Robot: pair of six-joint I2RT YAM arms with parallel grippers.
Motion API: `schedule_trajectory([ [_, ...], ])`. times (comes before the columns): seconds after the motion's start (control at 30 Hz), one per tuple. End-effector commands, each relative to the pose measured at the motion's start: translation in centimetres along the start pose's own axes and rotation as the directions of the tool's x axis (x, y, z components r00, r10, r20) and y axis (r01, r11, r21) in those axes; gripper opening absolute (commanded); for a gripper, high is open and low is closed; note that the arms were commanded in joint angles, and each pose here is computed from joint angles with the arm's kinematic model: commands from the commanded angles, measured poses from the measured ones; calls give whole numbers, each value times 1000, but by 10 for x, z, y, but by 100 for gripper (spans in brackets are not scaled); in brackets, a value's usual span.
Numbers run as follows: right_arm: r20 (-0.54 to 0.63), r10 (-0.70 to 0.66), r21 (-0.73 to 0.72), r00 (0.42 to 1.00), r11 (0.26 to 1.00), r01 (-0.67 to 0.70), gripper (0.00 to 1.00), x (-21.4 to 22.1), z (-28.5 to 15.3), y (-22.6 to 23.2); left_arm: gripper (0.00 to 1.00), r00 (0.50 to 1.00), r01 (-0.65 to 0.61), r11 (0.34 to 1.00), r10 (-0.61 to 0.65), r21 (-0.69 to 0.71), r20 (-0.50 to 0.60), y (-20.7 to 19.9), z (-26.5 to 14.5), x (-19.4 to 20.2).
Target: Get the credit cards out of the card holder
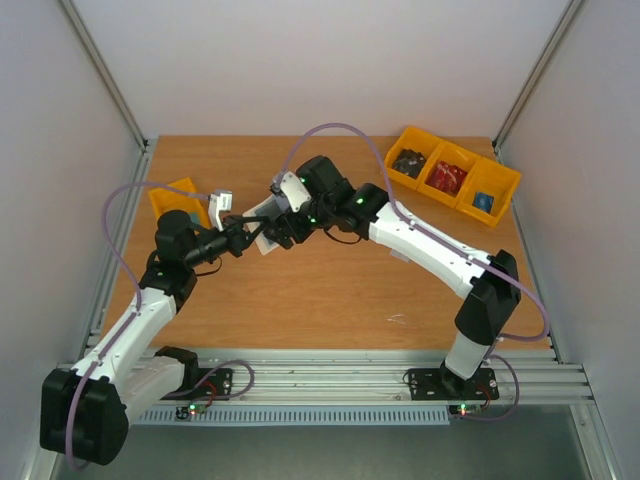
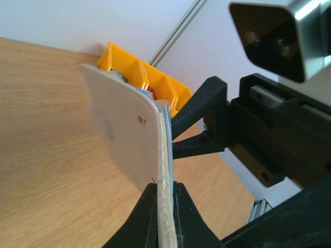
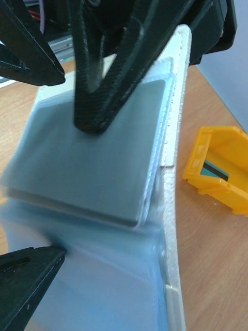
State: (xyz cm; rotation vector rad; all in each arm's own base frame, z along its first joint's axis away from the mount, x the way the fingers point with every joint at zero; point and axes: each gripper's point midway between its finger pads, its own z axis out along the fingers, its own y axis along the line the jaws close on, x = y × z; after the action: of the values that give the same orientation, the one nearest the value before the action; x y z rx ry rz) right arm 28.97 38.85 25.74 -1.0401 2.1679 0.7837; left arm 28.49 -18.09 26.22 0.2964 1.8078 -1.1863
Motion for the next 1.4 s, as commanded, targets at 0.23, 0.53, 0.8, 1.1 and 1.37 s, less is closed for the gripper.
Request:
schedule_trajectory([
  [0.23,2,35,52,999,998,-35,79,-7,34,-4,0,992,-101,992,95,78,84,-29,-4,-26],
  [0.53,8,24,35,1000,999,-24,37,-9,30,-2,0,992,-108,989,100,97,81,-32,-5,-23],
  [0.8,34,69,-151,997,987,-63,25,-14,14,10,28,990,-115,984,102,136,94,-39,-10,-25],
  [1.1,89,165,-368,982,922,-122,23,-31,-14,12,41,992,-73,988,58,137,112,-36,-20,-32],
  [1.37,110,123,-437,986,897,-63,22,-37,-29,28,31,994,-67,990,56,126,91,-31,-19,-27],
])
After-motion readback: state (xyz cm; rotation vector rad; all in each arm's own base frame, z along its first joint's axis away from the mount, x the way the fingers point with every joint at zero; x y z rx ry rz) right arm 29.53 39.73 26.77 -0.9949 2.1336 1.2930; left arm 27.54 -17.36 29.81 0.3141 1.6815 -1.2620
